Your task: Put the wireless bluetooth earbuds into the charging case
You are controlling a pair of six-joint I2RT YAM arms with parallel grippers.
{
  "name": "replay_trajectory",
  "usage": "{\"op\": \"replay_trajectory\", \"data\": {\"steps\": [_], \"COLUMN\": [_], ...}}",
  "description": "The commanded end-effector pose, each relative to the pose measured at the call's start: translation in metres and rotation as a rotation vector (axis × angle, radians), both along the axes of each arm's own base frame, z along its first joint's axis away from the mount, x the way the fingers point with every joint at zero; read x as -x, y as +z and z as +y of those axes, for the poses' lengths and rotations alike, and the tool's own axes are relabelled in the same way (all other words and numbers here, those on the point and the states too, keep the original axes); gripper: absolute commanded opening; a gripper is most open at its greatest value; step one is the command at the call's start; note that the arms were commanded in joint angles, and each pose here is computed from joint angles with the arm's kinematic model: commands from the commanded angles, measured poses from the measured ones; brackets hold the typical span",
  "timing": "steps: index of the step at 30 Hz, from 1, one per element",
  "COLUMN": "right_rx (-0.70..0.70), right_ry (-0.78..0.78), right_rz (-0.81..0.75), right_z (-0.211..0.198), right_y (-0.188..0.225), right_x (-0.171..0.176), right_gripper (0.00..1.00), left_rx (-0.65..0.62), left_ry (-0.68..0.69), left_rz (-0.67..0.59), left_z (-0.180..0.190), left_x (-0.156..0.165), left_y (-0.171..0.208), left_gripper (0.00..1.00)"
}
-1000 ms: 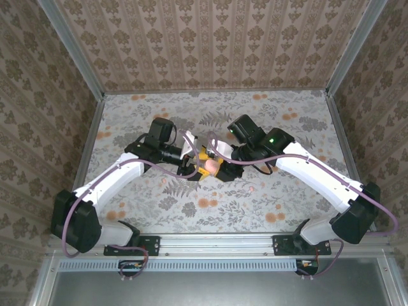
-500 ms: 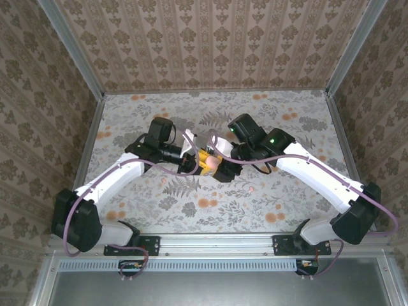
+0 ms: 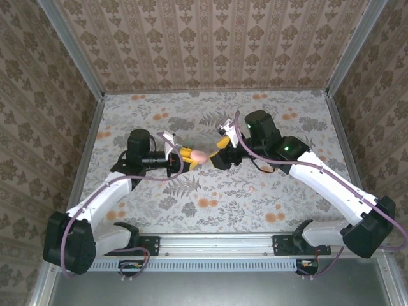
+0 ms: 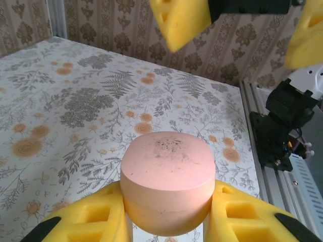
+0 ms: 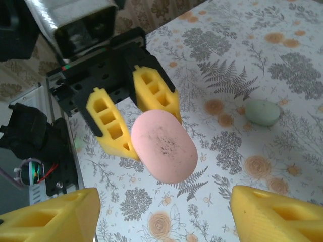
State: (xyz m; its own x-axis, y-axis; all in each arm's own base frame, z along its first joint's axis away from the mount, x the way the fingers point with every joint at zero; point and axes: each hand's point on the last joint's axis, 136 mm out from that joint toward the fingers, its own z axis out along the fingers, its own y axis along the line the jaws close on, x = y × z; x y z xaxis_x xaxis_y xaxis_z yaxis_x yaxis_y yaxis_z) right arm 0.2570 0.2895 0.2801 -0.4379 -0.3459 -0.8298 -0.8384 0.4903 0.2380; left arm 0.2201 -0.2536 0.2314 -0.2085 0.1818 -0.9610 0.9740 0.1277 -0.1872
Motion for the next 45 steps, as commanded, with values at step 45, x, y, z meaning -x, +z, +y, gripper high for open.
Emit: {"op": "replay_trajectory", "data": {"steps": [45], "right_rx": [0.003], "right_ry": [-0.124], "right_rz": [0.078], "right_z": [0.002], "right_y": [-0.025], "right_x": [-0.008], "right_gripper": [0.72], "left_rx": [0.120], "left_ry": [0.029], "left_rz": [-0.068], "left_z": [-0.024], "left_x": [0.007], "left_y": [0.024], "left_gripper": [0.18]}}
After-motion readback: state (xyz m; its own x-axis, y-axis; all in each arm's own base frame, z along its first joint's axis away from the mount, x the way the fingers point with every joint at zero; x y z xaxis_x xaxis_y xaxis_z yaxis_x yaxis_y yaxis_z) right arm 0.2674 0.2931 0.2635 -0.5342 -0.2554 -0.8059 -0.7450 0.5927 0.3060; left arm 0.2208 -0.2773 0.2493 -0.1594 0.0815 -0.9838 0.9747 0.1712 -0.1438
